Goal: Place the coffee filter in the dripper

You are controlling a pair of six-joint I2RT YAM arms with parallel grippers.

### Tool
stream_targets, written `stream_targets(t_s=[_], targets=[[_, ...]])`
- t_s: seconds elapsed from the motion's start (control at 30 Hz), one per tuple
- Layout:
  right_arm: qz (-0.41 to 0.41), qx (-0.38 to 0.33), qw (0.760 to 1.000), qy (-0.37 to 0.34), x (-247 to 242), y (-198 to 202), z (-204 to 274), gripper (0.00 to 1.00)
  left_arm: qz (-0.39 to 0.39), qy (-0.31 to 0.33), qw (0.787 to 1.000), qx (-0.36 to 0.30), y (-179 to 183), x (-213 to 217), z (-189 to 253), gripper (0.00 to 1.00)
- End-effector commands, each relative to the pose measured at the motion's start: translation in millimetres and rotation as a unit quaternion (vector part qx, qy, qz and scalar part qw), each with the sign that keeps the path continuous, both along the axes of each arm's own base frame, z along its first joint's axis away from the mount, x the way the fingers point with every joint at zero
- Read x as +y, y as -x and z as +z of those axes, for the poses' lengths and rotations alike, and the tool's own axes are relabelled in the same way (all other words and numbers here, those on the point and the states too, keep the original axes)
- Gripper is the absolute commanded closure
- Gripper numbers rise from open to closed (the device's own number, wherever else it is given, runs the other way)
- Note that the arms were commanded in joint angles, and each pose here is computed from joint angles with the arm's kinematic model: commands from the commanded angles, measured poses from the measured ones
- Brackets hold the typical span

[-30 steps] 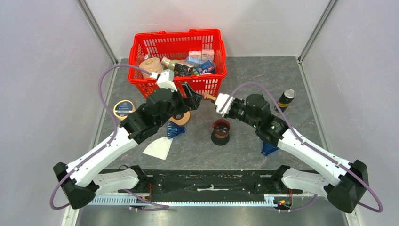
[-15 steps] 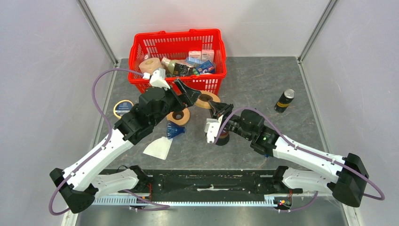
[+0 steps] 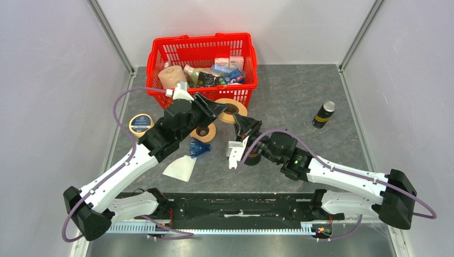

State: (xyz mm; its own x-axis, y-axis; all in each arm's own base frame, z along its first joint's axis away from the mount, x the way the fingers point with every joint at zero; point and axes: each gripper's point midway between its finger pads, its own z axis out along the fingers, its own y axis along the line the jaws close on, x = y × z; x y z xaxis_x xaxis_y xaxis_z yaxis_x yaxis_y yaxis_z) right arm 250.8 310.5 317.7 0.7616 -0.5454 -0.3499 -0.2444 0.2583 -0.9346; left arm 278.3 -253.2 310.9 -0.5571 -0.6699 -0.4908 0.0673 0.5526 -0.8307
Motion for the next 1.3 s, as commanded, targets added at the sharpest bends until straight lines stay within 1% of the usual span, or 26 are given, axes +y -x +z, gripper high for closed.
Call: stream_targets(t_s=[0.0, 0.03, 0.1, 0.13, 0.2, 0.23, 0.33, 0.4, 0.47, 0.53, 0.57, 0.6, 0.7, 0.73, 0.77, 0.87, 0.93, 0.97, 1.07, 1.13, 1.17, 1.23, 1.27], targets=[[-0.022, -0.037, 0.999, -0.031, -5.8, -2.5, 26.2, 1.00, 0.011, 0.066, 0.998, 0.006, -4.6, -4.9, 14.4, 0.66], [-0.022, -0.035, 0.999, -0.032, -5.8, -2.3, 25.5, 1.00, 0.011, 0.071, 0.997, 0.009, -5.0, -5.4, 12.8, 0.72], [-0.025, -0.029, 0.999, -0.032, -6.0, -2.3, 22.3, 1.00, 0.008, 0.079, 0.997, 0.013, -4.6, -6.9, 9.8, 0.92], [-0.028, -0.026, 0.999, -0.031, -6.3, -2.7, 19.7, 1.00, 0.009, 0.078, 0.997, 0.015, -4.7, -6.6, 8.0, 0.97], [-0.035, -0.020, 0.999, -0.031, -7.8, -3.4, 16.2, 0.97, 0.008, 0.077, 0.997, 0.015, -4.9, -6.4, 6.8, 0.98], [-0.039, -0.017, 0.999, -0.030, -8.7, -3.7, 13.9, 0.92, 0.008, 0.077, 0.997, 0.015, -4.5, -6.2, 6.2, 0.98], [-0.046, 0.002, 0.998, -0.033, -11.3, -3.0, 7.2, 0.74, 0.007, 0.082, 0.997, 0.014, -4.6, -6.7, 3.0, 0.98], [-0.043, 0.019, 0.998, -0.037, -12.4, -0.9, 2.5, 0.66, 0.004, 0.092, 0.996, 0.007, -4.6, -8.0, 3.4, 0.98], [-0.038, 0.039, 0.998, -0.039, -13.6, 2.5, -1.5, 0.56, 0.005, 0.094, 0.996, 0.006, -5.0, -7.5, 2.5, 0.98], [-0.033, 0.057, 0.997, -0.045, -15.4, 5.8, -3.0, 0.39, 0.008, 0.097, 0.995, 0.006, -5.7, -6.5, 2.0, 0.98], [-0.032, 0.066, 0.996, -0.050, -16.8, 7.4, -3.3, 0.35, 0.009, 0.096, 0.995, 0.006, -6.1, -6.3, 1.2, 0.98], [-0.029, 0.073, 0.995, -0.057, -17.8, 9.4, -2.6, 0.28, 0.011, 0.097, 0.995, 0.007, -6.2, -5.6, 0.6, 0.98], [-0.017, 0.097, 0.992, -0.079, -22.0, 16.6, 0.7, 0.17, 0.019, 0.100, 0.995, 0.010, -7.2, -2.9, -2.6, 0.98], [-0.007, 0.107, 0.991, -0.081, -21.7, 20.7, 0.1, 0.11, 0.020, 0.102, 0.995, 0.009, -7.6, -2.7, -3.4, 0.98], [0.002, 0.124, 0.989, -0.081, -22.5, 25.5, -2.0, 0.03, 0.017, 0.103, 0.995, 0.004, -7.9, -2.8, -2.4, 0.98], [0.044, 0.198, 0.978, -0.056, -20.4, 47.8, -16.8, 0.03, 0.014, 0.100, 0.995, 0.001, -8.5, -3.6, -3.8, 0.98], [0.069, 0.259, 0.963, -0.020, -21.1, 66.4, -34.2, 0.03, 0.011, 0.093, 0.996, -0.001, -10.4, -4.5, -5.8, 0.98], [0.084, 0.286, 0.954, -0.018, -20.3, 75.4, -34.2, 0.03, 0.006, 0.087, 0.996, -0.004, -10.2, -5.9, -6.3, 0.98], [0.075, 0.368, 0.925, -0.059, -25.4, 87.5, -24.8, 0.03, -0.016, 0.066, 0.998, -0.012, -9.7, -11.3, -9.3, 0.98], [0.027, 0.416, 0.898, -0.139, -36.0, 81.0, -5.0, 0.03, -0.033, 0.060, 0.997, -0.027, -8.6, -15.6, -7.9, 0.98], [0.005, 0.440, 0.877, -0.193, -40.7, 77.0, 7.8, 0.03, -0.040, 0.057, 0.997, -0.033, -7.7, -17.3, -7.7, 0.98], [-0.054, 0.477, 0.824, -0.300, -54.2, 63.8, 24.3, 0.03, -0.055, 0.043, 0.996, -0.046, -5.6, -19.6, -8.7, 0.98], [-0.070, 0.494, 0.796, -0.342, -58.2, 60.3, 30.4, 0.03, -0.064, 0.039, 0.996, -0.056, -4.5, -21.2, -7.5, 0.98]])
